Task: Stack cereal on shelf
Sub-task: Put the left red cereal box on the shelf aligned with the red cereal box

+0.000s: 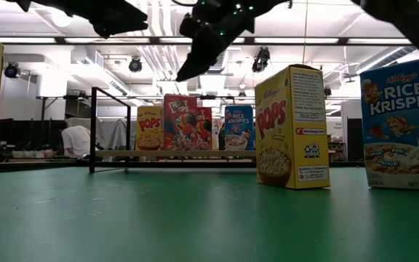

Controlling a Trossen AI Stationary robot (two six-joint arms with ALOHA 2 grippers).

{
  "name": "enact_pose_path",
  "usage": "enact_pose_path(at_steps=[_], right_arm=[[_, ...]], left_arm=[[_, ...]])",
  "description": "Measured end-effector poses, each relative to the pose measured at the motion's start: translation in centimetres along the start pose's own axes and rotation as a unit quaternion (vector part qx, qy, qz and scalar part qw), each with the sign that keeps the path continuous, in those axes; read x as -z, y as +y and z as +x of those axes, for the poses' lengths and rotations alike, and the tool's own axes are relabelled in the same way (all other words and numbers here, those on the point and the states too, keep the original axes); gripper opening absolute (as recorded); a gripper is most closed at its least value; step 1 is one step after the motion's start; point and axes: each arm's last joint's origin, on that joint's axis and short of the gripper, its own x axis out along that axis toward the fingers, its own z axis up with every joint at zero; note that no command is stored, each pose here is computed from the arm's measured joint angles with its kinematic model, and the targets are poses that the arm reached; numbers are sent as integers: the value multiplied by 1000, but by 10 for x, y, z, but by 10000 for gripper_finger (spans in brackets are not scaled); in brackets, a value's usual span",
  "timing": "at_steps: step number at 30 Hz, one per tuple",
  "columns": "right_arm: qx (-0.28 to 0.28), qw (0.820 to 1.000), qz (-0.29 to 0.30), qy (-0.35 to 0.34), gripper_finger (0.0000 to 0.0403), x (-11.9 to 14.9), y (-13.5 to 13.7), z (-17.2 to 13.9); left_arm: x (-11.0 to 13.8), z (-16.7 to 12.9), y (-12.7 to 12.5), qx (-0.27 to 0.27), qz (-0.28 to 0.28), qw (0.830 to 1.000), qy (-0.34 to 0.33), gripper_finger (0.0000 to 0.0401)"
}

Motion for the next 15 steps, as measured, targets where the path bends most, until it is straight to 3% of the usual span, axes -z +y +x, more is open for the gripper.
enact_pose_path(at_steps=[15], right_arm=[[6,999,11,43,240,12,-15,24]], left_arm=[[0,-1,0,0,-2,1000,-2,197]])
